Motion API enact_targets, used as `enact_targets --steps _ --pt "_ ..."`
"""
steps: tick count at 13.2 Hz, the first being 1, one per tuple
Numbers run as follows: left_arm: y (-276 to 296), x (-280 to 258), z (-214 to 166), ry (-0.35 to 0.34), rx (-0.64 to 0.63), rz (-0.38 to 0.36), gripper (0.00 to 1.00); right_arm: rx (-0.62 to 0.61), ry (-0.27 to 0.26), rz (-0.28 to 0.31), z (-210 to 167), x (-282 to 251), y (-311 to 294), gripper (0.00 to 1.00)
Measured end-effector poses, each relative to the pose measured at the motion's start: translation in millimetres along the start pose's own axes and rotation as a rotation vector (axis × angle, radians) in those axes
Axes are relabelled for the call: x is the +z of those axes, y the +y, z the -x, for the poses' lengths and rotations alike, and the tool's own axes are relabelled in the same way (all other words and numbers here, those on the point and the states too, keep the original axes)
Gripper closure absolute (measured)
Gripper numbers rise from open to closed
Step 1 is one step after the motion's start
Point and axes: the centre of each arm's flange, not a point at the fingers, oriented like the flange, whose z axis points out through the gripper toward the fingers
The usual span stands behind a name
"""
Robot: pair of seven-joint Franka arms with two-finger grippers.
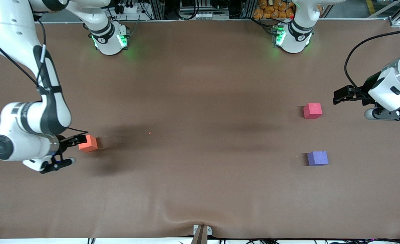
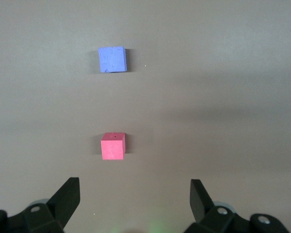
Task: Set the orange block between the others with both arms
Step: 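Reach the right gripper down to the orange cube, then close the right gripper on the orange cube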
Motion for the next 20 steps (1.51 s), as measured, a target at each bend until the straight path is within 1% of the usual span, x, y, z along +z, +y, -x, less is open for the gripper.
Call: enact_targets --steps 2,6,12,15,16,17,18,20 --pt "0 0 -1 0.005 -0.001 0.0 0.0 -0.022 -0.012 -0.003 -5 21 2 0.0" --pt "0 -1 -1 0.01 -0.001 0.001 0.0 -0.031 0.004 0.005 -10 44 3 0.0" --pt "-5 -3 -2 0.016 -0.008 0.002 0.0 -0.03 -0.025 -0.006 -9 70 4 0.0" --pt "-6 -8 0 0.026 -0.01 0.002 0.0 -0.03 -0.034 -0.008 -8 75 4 0.0" --pt "-6 -11 1 0.032 -0.01 0.002 0.0 -0.034 -0.034 -0.008 -8 75 4 0.06" --pt "-5 -16 4 0.04 -0.009 0.002 0.0 -0.049 -0.034 -0.008 -8 75 4 0.07" --pt "-3 -21 7 0.049 -0.005 0.001 0.0 -0.075 -0.033 -0.008 -8 75 4 0.17" --pt "2 -31 13 0.068 0.002 0.001 0.0 -0.108 -0.029 -0.006 -8 73 4 0.41"
